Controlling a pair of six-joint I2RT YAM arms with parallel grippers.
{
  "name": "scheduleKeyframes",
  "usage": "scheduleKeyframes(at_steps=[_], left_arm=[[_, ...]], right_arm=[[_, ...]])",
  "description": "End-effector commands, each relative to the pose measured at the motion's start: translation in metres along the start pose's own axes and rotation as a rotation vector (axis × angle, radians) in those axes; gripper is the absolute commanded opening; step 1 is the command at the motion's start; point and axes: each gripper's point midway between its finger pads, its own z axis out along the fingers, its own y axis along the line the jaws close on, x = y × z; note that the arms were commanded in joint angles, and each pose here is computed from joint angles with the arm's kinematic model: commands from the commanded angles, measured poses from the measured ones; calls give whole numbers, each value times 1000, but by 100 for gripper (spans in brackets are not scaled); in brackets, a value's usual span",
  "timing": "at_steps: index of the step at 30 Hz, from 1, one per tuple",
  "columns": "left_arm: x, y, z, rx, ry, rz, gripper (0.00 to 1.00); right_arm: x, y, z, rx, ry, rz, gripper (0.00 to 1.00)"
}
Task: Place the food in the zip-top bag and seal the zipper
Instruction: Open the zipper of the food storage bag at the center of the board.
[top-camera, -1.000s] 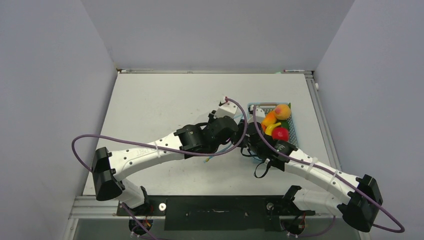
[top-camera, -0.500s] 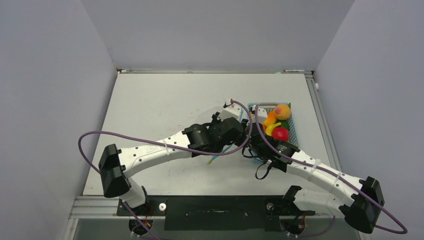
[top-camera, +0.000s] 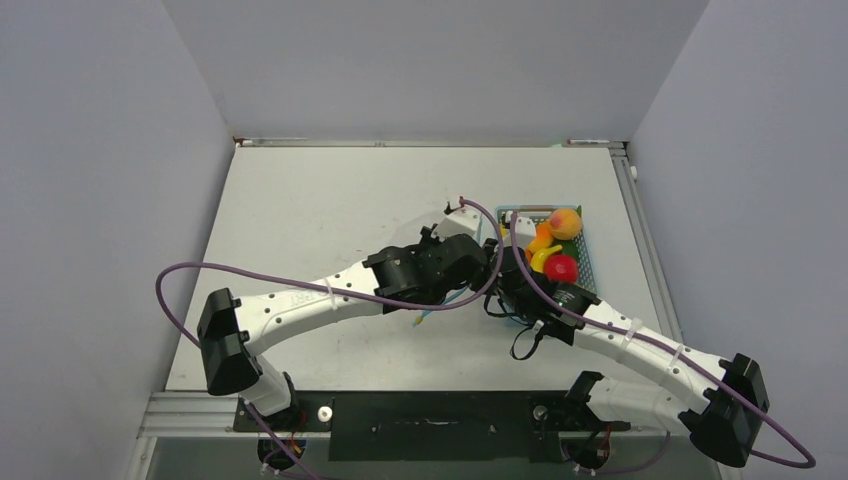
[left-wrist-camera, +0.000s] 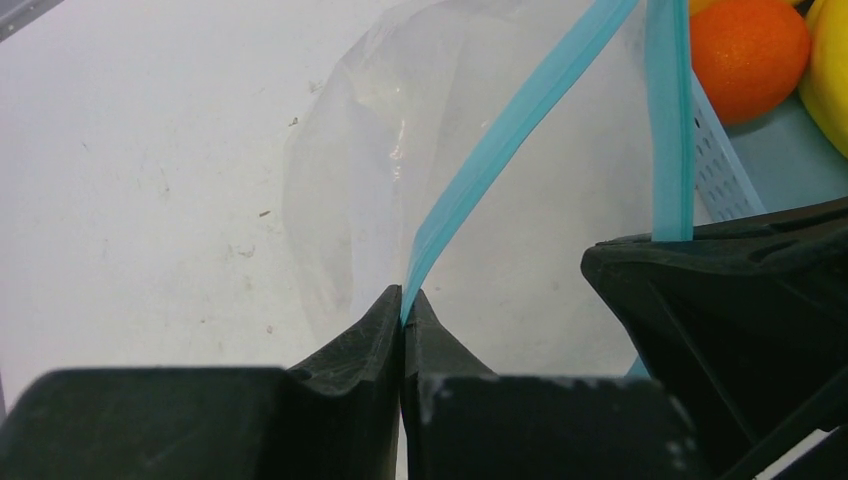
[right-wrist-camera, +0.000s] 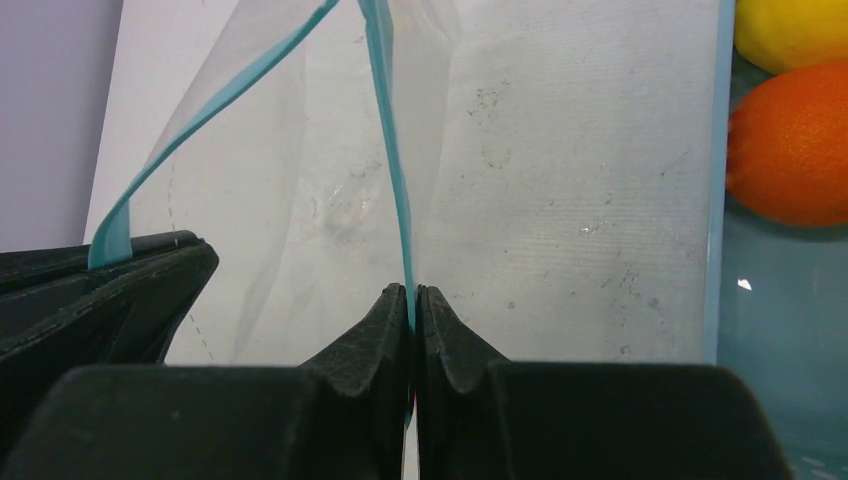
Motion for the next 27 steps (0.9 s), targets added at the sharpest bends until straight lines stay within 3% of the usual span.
scheduleKeyframes(at_steps=[1,27], left_arm=[[-26,20,-20,-34,-59,-34,0],[-33,118,-73,-283,-82,110,0]], right_arm=[[-19,9,-10,-21,-60,8,5],[27,-9,43,62,28,-47,5]])
